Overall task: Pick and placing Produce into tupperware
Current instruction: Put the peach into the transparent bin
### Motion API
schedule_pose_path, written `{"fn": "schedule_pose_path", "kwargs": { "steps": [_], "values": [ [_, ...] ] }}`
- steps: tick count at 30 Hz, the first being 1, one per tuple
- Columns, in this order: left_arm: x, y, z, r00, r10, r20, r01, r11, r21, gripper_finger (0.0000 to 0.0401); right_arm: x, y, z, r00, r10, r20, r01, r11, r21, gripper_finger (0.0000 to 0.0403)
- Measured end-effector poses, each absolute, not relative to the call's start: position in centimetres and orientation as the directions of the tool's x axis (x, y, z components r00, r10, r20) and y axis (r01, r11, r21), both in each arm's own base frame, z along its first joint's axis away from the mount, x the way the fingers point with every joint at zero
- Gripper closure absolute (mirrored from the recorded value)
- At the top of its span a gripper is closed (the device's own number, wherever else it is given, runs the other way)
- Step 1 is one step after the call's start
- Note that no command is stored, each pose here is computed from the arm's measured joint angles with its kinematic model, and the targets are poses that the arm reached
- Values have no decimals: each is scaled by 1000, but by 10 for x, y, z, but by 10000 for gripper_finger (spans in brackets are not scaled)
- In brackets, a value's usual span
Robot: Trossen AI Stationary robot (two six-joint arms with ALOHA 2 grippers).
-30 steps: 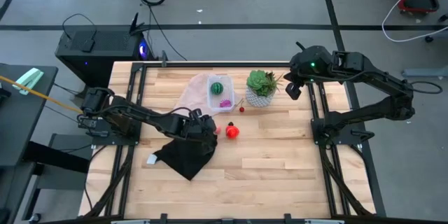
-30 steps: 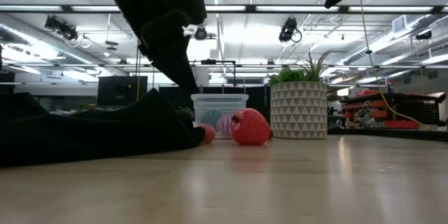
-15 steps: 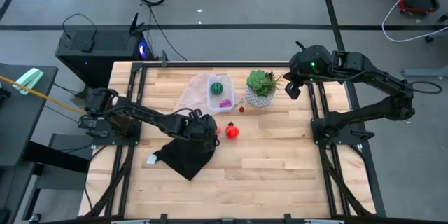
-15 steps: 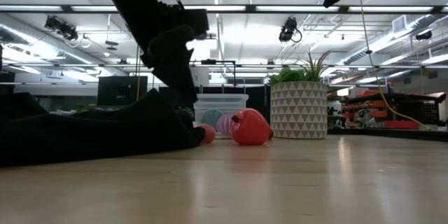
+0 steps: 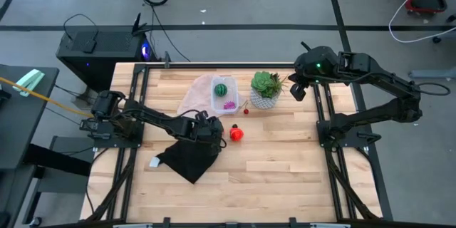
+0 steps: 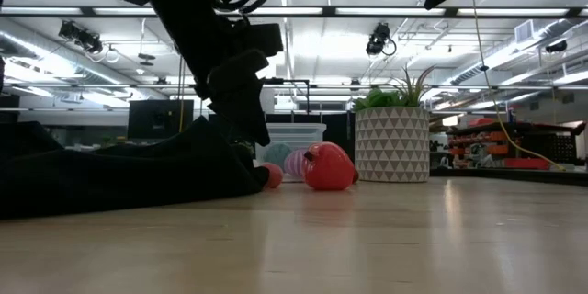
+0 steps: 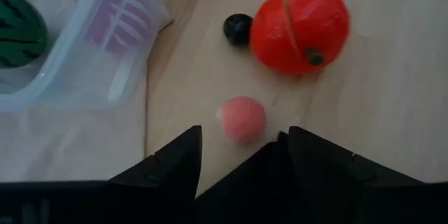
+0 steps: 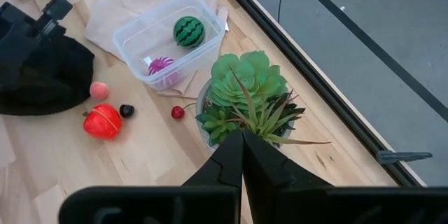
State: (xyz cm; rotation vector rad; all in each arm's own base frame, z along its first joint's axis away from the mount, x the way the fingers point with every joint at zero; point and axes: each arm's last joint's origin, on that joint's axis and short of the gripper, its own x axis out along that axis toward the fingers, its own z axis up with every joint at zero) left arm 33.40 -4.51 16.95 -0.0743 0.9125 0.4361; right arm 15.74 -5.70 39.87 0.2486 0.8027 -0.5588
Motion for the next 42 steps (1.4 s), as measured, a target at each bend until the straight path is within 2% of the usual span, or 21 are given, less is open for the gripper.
{"fn": "schedule_pose_path", "kwargs": {
  "steps": [14, 23, 36, 42],
  "values": [
    [342, -39, 173, 594, 268, -759, -405, 914, 5, 124, 157, -57, 399, 561, -377, -737, 560, 828, 2, 387],
    [344, -38, 166, 573, 260, -777, -405, 914, 7, 119, 157, -57, 399, 561, -377, -737, 560, 828, 2, 387],
    [346, -35, 151, 539, 228, -811, -419, 908, -24, 87, 157, -57, 399, 561, -377, -737, 562, 827, 6, 387],
    [347, -33, 144, 515, 254, -819, -439, 898, 2, 95, 157, -57, 399, 561, -376, -738, 562, 827, 6, 387]
  ]
}}
